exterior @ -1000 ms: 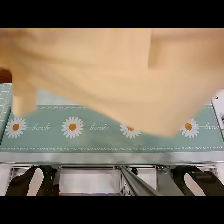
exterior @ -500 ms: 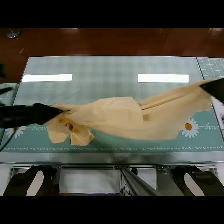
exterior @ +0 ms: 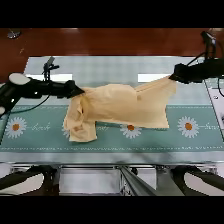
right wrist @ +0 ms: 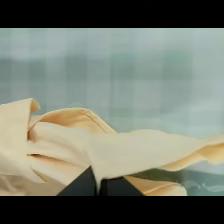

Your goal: Fold the shirts.

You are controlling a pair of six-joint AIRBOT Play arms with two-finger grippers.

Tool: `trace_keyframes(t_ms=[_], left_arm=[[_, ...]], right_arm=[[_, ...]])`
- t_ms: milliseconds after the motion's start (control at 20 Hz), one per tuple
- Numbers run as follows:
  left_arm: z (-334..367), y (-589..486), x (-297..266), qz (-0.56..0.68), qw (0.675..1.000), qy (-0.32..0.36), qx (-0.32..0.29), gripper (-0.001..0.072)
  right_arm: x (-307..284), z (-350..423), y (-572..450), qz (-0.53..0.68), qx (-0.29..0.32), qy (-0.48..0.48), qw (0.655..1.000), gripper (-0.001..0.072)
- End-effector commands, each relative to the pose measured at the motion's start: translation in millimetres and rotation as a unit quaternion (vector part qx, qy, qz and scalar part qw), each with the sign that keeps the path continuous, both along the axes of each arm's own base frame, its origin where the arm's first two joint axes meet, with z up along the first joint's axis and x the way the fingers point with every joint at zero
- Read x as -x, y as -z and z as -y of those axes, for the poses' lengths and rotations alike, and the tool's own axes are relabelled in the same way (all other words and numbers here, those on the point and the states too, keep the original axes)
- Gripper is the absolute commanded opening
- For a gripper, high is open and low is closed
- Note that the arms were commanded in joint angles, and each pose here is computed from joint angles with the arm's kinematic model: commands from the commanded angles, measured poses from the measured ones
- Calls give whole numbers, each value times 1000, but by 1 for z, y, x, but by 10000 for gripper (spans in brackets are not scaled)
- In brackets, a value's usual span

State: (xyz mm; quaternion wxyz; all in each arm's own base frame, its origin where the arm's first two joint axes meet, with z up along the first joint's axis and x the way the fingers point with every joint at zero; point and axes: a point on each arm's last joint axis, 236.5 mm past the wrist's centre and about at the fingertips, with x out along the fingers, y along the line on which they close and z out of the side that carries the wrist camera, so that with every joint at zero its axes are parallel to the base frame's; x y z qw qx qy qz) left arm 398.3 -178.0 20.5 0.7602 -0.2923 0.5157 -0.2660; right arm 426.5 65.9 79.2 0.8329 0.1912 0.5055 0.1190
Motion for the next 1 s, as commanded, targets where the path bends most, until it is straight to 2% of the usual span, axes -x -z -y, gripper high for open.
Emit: trace_keyframes(t_ms=[0, 50, 100, 150, 200, 350, 450, 500, 550, 650, 750, 850, 950], left_arm=[[10, 6, -64, 14, 1000, 3, 5, 26], [13, -1, -72, 20, 1000, 16, 9, 130], [18, -8, -72, 20, 999, 36, 15, 523], [16, -13, -67, 15, 998, 63, 10, 700], [3, -14, -59, 3, 996, 90, -13, 702], [-86, 4, -20, -102, 982, 88, -135, 701], [-139, 13, 4, -143, 975, 47, -166, 701], [-156, 19, 15, -153, 975, 15, -159, 701], [-167, 30, 28, -165, 975, -13, -151, 701], [-175, 60, 64, -201, 970, -64, -122, 701], [-162, 82, 85, -214, 969, -111, -57, 701], [-136, 90, 96, -196, 975, -107, 11, 701], [-115, 99, 98, -189, 973, -124, 53, 701]], right_arm=[[-57, -13, 32, -17, -82, 32, 996, 27], [-66, -17, 34, -20, -103, 37, 994, 32], [-74, -20, 32, -22, -124, 44, 991, 235], [-78, -19, 27, -24, -142, 50, 988, 558], [-78, -13, 20, -23, -147, 48, 988, 626], [-44, 31, 7, -56, -121, 13, 991, 625], [3, 85, 25, -119, -45, 15, 992, 623], [29, 116, 39, -154, 0, 34, 987, 623], [52, 136, 50, -175, 21, 58, 983, 623], [87, 150, 79, -188, 8, 109, 976, 623], [108, 137, 106, -178, -36, 142, 973, 618], [122, 126, 127, -176, -47, 160, 970, 617], [129, 113, 134, -187, -69, 157, 967, 617]])
